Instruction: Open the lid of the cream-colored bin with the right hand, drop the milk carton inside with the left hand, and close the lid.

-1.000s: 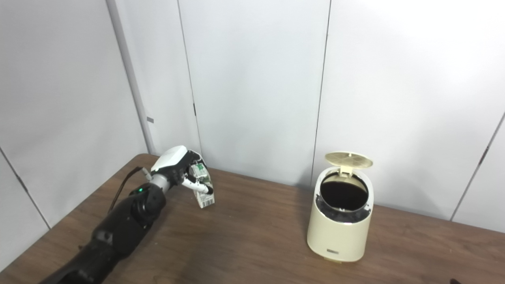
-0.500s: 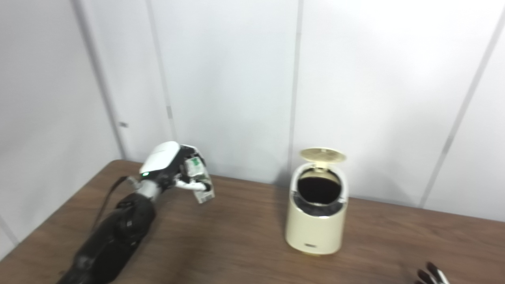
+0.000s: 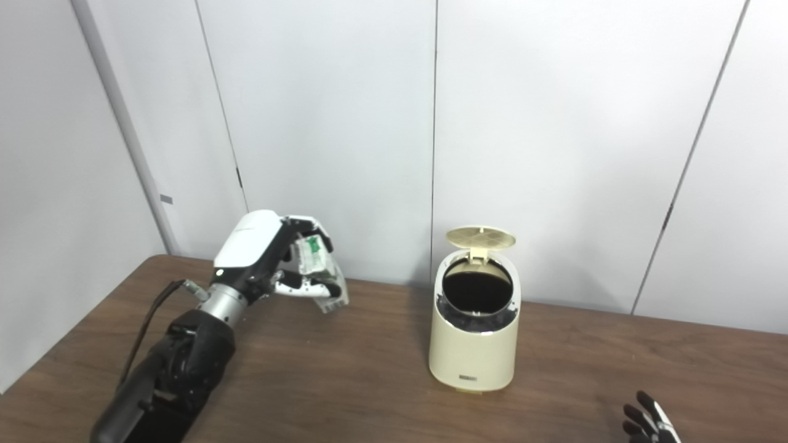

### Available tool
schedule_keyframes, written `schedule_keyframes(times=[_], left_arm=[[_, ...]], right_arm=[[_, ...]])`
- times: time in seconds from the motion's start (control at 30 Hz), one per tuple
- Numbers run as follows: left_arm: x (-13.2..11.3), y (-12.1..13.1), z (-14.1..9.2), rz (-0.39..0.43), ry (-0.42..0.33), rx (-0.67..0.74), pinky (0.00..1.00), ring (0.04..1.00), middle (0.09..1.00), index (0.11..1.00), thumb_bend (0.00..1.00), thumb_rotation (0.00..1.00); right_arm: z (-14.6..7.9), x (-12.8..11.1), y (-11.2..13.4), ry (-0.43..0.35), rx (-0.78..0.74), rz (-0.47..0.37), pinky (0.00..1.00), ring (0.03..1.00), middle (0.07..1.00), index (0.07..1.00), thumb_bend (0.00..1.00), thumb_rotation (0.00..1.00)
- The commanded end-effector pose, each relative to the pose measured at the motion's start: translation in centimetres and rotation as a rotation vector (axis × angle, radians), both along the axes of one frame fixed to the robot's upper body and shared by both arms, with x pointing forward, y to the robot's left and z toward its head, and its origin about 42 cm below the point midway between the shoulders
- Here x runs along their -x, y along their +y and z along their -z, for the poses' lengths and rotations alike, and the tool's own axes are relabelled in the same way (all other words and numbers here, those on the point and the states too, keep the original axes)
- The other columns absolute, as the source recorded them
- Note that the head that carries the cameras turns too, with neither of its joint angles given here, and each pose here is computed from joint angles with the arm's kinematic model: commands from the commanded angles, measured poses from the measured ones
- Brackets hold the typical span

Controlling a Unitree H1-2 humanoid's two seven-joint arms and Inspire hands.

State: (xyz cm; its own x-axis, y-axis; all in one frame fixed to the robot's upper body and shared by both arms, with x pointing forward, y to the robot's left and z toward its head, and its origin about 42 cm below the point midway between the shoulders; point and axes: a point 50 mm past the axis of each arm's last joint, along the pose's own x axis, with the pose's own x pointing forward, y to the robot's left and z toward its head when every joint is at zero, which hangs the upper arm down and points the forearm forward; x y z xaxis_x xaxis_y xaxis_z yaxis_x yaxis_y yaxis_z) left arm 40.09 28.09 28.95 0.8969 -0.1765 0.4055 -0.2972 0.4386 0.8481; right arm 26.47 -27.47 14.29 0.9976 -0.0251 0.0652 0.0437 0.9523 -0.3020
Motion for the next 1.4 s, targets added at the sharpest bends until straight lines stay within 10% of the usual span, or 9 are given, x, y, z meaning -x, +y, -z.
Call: schedule_keyframes(times=[0.0,0.73,1.37], left_arm=[[-0.2,-0.6,-4.0,0.020,-0.137,-0.016,0.34,0.419,0.528,0.492,0.47,0.00],[1.7,-6.4,-7.9,0.184,-0.300,0.002,0.36,0.430,0.514,0.477,0.48,0.00],[0.5,-11.1,-6.9,0.274,-0.309,0.076,0.37,0.441,0.521,0.474,0.48,0.00]], right_arm=[[-1.6,-0.7,0.4,-0.086,0.006,-0.015,0.76,0.880,0.900,0.934,0.56,0.93],[-1.5,-0.6,1.9,-0.081,-0.010,-0.004,0.80,0.889,0.899,0.937,0.50,0.87],[-1.9,-0.6,3.0,-0.090,-0.027,0.001,0.81,0.898,0.901,0.939,0.50,0.89]])
